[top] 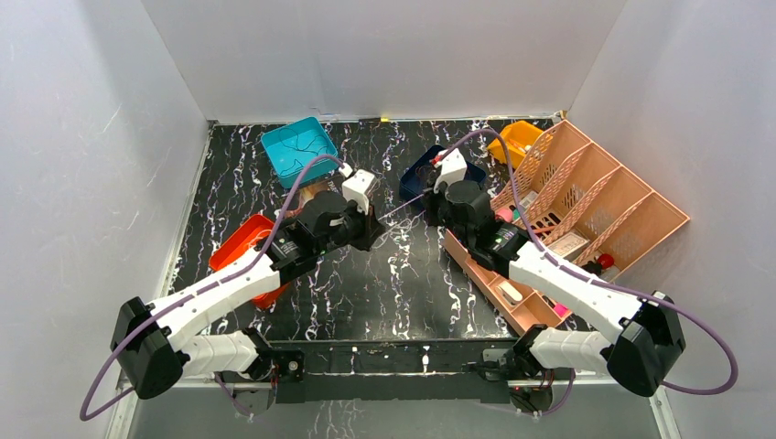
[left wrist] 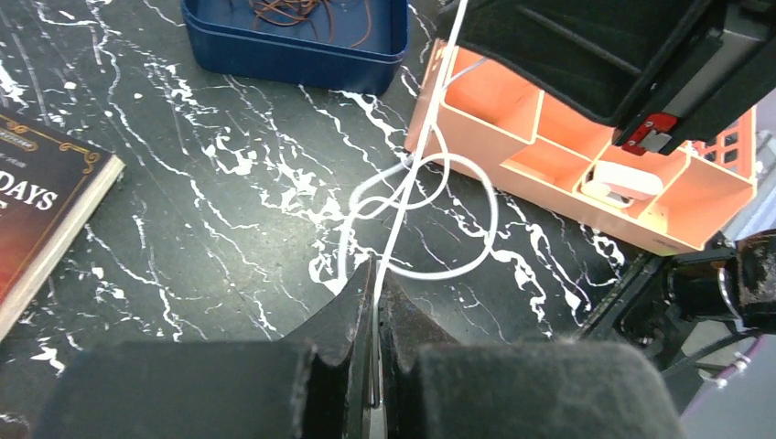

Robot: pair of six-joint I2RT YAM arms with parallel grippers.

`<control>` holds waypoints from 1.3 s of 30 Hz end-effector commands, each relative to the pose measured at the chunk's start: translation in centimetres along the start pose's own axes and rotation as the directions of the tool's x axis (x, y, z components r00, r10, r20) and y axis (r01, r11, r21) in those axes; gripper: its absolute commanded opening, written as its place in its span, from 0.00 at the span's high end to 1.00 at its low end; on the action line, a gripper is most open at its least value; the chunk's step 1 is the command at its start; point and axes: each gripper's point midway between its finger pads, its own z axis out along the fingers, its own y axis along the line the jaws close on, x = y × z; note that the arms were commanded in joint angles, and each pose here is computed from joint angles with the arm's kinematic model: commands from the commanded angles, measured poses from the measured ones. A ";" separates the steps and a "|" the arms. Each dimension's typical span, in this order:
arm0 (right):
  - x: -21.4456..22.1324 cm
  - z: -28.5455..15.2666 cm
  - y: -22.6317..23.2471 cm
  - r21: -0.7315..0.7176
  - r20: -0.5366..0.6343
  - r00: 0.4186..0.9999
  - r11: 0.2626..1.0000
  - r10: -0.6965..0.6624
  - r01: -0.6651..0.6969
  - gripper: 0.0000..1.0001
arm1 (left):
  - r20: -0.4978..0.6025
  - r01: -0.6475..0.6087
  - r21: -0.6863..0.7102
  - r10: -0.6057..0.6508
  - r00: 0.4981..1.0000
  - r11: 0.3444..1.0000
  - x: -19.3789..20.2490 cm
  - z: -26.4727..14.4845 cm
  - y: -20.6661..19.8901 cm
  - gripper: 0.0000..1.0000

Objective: Untangle the cables

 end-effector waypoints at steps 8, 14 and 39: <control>-6.0 -3.4 -5.4 0.260 0.118 0.991 0.965 -0.061 0.029 1.00 | -0.097 -0.103 -0.369 0.072 0.993 0.924 0.9 -3.1 6.8 1.00; -8.5 -5.6 -4.2 0.173 0.175 0.984 0.984 0.010 -0.041 1.00 | -0.119 -0.095 -0.423 0.048 0.992 0.901 2.4 -3.0 8.0 1.00; -11.6 -8.7 1.9 -0.186 0.196 0.980 0.982 0.015 0.022 1.00 | -0.031 -0.016 -0.573 -0.003 1.000 0.819 1.1 -5.8 10.2 1.00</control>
